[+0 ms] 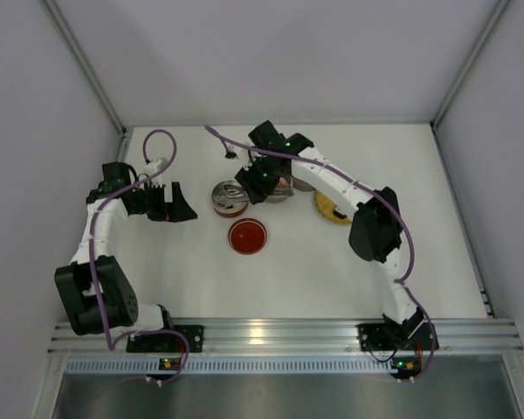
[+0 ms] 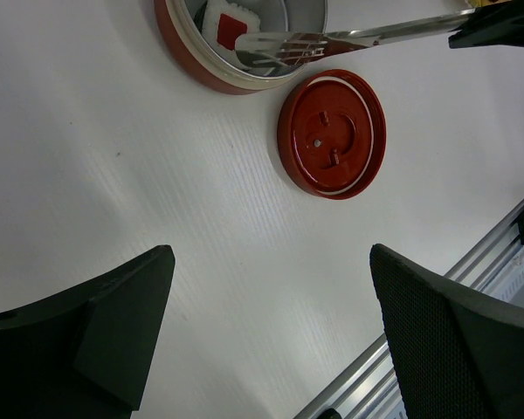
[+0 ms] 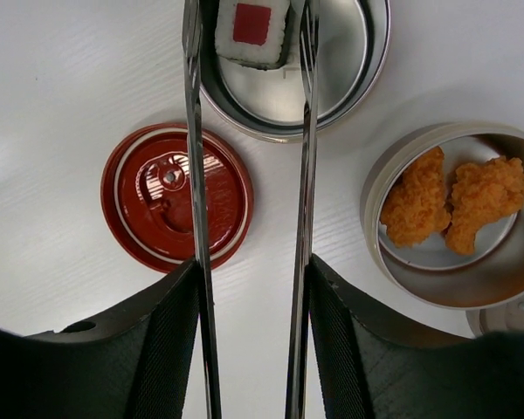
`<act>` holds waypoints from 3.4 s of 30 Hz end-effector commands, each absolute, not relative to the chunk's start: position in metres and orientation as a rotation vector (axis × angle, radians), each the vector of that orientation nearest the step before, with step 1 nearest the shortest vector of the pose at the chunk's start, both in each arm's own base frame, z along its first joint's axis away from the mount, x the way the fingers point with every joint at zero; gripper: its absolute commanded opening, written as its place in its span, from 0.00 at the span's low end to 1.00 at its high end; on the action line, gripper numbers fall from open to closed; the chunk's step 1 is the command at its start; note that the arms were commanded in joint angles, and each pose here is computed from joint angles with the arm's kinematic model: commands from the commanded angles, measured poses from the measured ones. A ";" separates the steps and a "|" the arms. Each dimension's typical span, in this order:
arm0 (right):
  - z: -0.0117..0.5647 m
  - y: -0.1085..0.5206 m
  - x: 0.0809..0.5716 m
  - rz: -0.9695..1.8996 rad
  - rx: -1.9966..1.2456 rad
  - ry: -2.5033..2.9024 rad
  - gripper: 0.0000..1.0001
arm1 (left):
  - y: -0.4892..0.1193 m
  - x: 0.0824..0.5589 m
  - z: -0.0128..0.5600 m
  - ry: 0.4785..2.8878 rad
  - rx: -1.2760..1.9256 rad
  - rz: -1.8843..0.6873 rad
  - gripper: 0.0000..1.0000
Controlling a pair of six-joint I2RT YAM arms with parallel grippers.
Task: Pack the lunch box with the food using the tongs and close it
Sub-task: Place the fake food in the packing box, then pick up the fake food from the plate.
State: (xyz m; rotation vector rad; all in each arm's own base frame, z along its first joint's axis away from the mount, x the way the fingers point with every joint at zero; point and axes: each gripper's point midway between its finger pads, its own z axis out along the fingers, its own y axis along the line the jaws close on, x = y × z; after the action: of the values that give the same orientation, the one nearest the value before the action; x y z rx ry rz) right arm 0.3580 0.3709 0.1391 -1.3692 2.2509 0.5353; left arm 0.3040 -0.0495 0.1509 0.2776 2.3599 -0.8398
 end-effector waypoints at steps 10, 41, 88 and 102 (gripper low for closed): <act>0.243 0.317 0.370 0.485 -1.183 2.105 0.47 | -0.049 0.306 0.165 2.288 0.355 -0.802 0.98; 0.168 0.034 0.315 0.226 -1.044 2.484 0.49 | -0.047 0.299 0.170 2.306 0.395 -0.784 0.98; 0.151 0.036 0.311 0.308 -1.113 2.549 0.43 | -0.049 0.304 0.169 2.308 0.367 -0.822 0.99; 0.149 0.036 0.316 0.302 -1.108 2.547 0.42 | -0.049 0.305 0.169 2.309 0.368 -0.816 0.98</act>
State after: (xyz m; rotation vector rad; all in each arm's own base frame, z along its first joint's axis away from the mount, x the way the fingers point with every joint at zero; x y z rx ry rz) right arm 0.3088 0.0361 0.1387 -1.0998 2.5821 0.3043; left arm 0.2964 -0.0475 0.1536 0.3432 2.3670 -0.8078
